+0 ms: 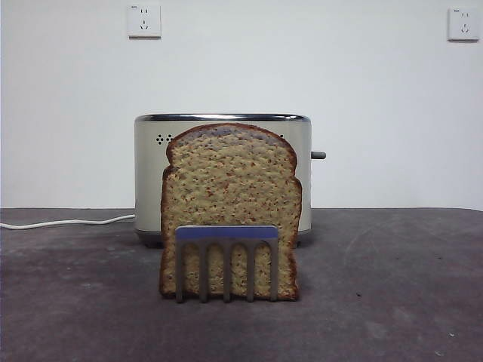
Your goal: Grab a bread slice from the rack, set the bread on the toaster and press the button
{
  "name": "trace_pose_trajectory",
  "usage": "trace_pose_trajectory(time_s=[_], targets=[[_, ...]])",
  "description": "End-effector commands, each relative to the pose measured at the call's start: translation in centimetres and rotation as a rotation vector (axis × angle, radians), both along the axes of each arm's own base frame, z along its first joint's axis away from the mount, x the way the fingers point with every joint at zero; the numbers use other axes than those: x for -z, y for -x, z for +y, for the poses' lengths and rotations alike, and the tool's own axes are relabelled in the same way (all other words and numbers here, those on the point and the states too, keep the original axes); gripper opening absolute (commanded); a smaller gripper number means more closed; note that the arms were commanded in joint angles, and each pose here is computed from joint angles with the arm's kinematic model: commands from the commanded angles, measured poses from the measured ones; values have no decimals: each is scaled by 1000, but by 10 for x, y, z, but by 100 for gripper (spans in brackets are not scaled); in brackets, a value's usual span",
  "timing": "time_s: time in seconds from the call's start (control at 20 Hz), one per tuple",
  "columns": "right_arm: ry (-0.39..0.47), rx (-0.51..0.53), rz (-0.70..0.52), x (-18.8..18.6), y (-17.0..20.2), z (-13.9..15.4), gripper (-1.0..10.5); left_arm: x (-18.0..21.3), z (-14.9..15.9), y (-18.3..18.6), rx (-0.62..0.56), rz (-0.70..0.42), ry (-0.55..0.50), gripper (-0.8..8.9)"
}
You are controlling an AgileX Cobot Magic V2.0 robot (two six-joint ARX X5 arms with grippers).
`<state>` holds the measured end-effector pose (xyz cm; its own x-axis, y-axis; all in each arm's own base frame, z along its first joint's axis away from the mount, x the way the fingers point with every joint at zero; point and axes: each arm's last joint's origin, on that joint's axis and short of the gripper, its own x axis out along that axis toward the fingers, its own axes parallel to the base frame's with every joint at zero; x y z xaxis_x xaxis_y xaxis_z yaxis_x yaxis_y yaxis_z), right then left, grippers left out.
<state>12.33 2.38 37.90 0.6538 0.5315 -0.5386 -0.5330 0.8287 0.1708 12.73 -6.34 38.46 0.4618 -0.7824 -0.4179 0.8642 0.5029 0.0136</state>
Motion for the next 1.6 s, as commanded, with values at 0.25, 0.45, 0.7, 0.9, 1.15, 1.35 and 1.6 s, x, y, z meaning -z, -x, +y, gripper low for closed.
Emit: trace_pose_trajectory(time_s=[0.25, 0.45, 0.7, 0.9, 1.15, 1.35, 1.6], targets=[[6, -8, 12, 2, -5, 1, -11, -7, -59, -34, 154, -44, -233, 633], [6, -8, 22, 3, -8, 1, -11, 20, -102, -51, 230, -23, -398, 632], [7, -8, 26, 3, -9, 1, -11, 64, -148, -65, 324, -7, -600, 628], [7, -8, 26, 3, -9, 1, -11, 96, -168, -80, 360, 54, -691, 628], [7, -8, 26, 3, -9, 1, -11, 114, -176, -88, 362, 86, -740, 492], [6, -8, 26, 3, -9, 1, -11, 114, -177, -87, 365, 88, -738, 112], [7, -8, 26, 3, -9, 1, -11, 114, -177, -87, 360, 92, -735, -9]])
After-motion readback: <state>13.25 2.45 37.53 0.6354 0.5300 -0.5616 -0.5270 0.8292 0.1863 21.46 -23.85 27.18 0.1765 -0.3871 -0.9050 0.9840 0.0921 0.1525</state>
